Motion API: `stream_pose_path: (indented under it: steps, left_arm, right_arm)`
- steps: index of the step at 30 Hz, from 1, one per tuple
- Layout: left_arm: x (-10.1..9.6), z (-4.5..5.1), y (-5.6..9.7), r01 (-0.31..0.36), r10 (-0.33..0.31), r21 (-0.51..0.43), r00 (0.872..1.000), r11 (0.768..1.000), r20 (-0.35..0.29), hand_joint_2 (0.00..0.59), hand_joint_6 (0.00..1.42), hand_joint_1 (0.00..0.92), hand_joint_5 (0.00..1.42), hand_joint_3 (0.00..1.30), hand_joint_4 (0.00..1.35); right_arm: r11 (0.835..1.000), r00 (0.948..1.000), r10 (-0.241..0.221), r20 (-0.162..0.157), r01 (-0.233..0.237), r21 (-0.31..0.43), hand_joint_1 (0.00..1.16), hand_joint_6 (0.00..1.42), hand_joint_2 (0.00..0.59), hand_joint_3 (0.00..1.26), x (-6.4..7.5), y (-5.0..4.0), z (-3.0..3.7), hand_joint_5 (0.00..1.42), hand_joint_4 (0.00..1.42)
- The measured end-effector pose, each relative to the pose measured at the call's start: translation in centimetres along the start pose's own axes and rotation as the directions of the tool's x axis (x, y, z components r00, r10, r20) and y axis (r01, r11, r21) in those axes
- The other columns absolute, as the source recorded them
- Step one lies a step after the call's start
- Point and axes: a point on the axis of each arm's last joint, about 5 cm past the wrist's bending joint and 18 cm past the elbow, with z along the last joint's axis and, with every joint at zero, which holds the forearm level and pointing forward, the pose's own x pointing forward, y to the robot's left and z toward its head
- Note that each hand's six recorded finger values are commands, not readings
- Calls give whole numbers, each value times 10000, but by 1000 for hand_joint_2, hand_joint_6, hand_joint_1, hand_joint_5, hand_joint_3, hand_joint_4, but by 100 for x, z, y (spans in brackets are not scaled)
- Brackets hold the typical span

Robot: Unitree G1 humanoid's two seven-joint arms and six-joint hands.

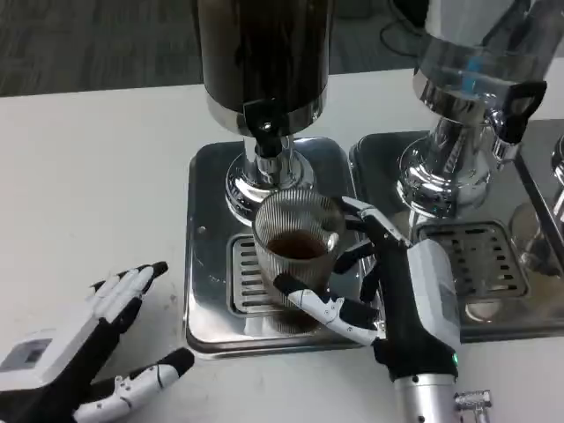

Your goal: Grasp the cup under the faucet to collect the drink, then remove the cup.

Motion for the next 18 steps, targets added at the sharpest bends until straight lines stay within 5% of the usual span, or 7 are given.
stream_pose_path:
  steps: [6,10,13,18]
  left_arm:
    - [-90,62,-12,160,-126,688,9987,9975,-494,156,0,0,0,0,0]
    - [-181,121,-39,329,-234,1323,9971,9907,-729,154,0,0,0,0,0]
    - [-303,216,-129,-504,734,1899,9905,9805,-1161,154,0,0,0,0,0]
    - [-369,238,-204,-256,604,2022,9839,9790,-1681,152,0,0,0,0,0]
  right_arm:
    - [10000,9999,59,-123,-60,-71,911,1183,193,444,-52,-30,-27,781,574]
    - [9997,9999,124,101,-122,-188,908,1183,191,444,-86,-62,-12,781,574]
    - [9995,9990,237,380,-228,-228,906,1184,189,445,-109,-61,26,781,574]
    - [9990,9986,430,315,-425,-152,902,1185,188,445,-137,-52,31,781,574]
